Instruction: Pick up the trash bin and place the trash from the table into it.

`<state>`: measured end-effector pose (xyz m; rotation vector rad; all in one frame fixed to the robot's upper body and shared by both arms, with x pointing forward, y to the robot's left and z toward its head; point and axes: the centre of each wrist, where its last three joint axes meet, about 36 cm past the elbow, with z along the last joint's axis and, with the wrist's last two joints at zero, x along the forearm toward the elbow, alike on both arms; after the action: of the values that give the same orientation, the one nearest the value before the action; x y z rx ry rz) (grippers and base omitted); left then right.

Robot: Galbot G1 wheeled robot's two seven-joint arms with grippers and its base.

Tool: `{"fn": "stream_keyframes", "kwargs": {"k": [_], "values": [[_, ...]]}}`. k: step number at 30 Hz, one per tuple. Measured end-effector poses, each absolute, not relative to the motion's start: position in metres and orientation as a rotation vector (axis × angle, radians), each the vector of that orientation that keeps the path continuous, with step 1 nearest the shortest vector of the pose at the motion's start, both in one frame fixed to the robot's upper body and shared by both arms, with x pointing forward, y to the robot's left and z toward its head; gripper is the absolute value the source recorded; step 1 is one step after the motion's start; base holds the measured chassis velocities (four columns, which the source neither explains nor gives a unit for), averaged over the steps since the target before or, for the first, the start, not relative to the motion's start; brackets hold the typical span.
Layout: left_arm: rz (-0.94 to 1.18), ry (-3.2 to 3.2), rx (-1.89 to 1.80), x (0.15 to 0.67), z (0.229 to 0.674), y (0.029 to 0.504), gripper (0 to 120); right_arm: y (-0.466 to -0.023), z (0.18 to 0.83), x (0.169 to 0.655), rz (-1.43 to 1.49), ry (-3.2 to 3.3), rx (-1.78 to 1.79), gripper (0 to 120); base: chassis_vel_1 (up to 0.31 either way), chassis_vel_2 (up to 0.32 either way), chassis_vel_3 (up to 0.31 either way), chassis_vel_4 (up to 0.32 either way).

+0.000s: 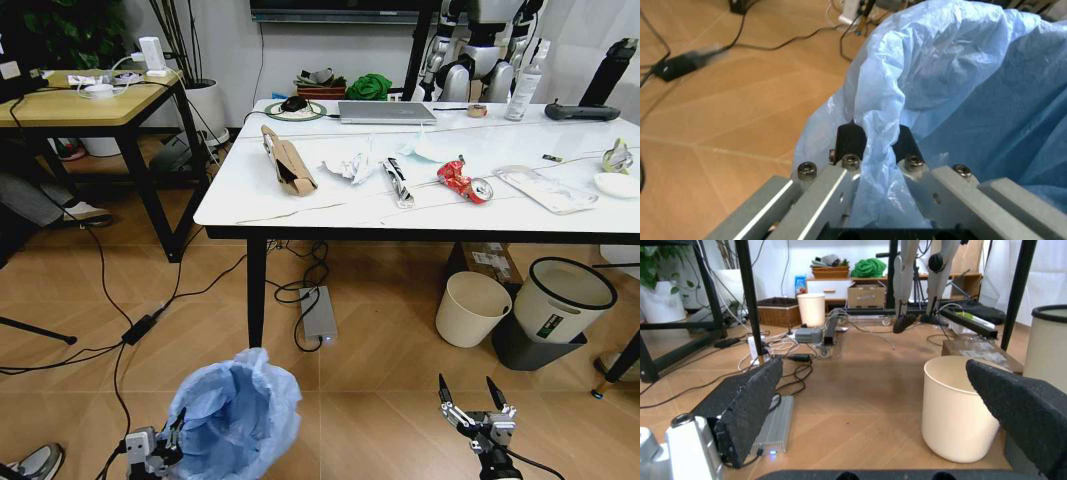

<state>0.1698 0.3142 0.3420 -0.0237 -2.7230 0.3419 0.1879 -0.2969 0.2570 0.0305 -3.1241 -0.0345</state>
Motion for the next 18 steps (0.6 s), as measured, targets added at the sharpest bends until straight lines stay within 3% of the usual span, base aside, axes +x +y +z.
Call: {"fn": "stream_keyframes", "kwargs": {"k": [18], "values": [[0.327, -2.751, -0.072, 0.167, 0.353, 0.296, 0, -0.302, 0.269, 0.184, -0.019, -3.140, -0.002, 100, 0.000, 0.000, 0.000, 0.000]]}}
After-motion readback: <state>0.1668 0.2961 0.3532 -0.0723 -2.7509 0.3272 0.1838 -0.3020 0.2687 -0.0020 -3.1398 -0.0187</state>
